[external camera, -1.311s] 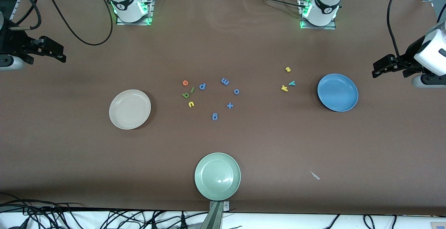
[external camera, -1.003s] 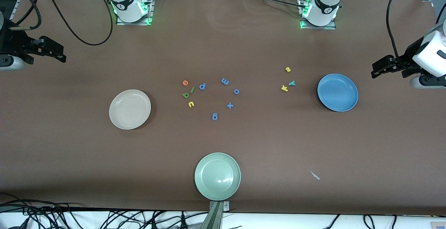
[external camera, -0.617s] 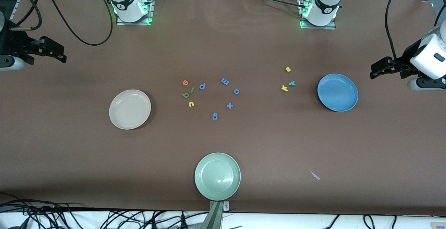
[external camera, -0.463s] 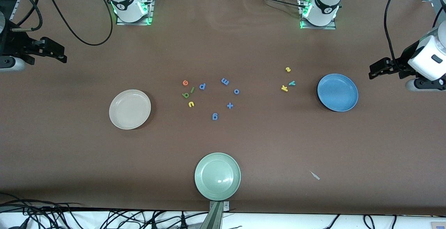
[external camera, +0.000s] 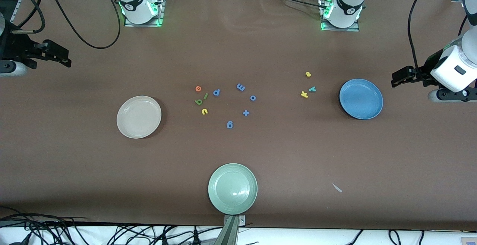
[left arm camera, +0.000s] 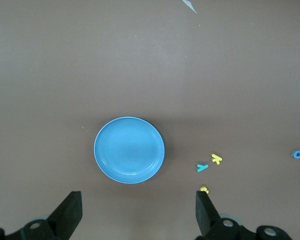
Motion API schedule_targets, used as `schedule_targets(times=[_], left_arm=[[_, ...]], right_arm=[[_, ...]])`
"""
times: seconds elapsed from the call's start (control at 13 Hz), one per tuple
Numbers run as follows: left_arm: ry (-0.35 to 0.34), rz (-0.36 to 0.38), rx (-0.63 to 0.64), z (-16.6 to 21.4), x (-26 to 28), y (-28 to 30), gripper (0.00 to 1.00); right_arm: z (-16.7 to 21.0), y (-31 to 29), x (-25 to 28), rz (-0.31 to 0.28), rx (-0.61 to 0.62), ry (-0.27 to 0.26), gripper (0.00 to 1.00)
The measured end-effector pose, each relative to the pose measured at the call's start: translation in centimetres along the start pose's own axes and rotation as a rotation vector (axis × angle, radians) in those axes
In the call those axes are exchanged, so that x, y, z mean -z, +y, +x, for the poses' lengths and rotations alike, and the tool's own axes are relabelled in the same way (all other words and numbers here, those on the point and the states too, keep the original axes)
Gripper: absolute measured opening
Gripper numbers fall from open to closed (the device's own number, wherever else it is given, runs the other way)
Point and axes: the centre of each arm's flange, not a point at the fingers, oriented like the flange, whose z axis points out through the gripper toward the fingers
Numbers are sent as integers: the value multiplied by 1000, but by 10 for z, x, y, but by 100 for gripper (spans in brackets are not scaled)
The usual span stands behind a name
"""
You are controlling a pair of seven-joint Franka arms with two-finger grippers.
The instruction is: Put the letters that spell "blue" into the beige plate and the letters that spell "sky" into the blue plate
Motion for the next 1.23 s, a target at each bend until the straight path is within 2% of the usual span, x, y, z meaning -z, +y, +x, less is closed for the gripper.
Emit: schedule_targets(times=[0.39, 0.77, 1.23], left_arm=[[-5, 1, 9, 5, -18, 1, 100], [-28, 5, 141, 20, -62, 6, 100], [1, -2, 269, 21, -130, 40, 99]], right_arm=[[-1, 15, -3, 1, -23, -16, 100], [0, 19, -6, 1, -30, -24, 100], [0, 17, -5, 1, -27, -22, 100]])
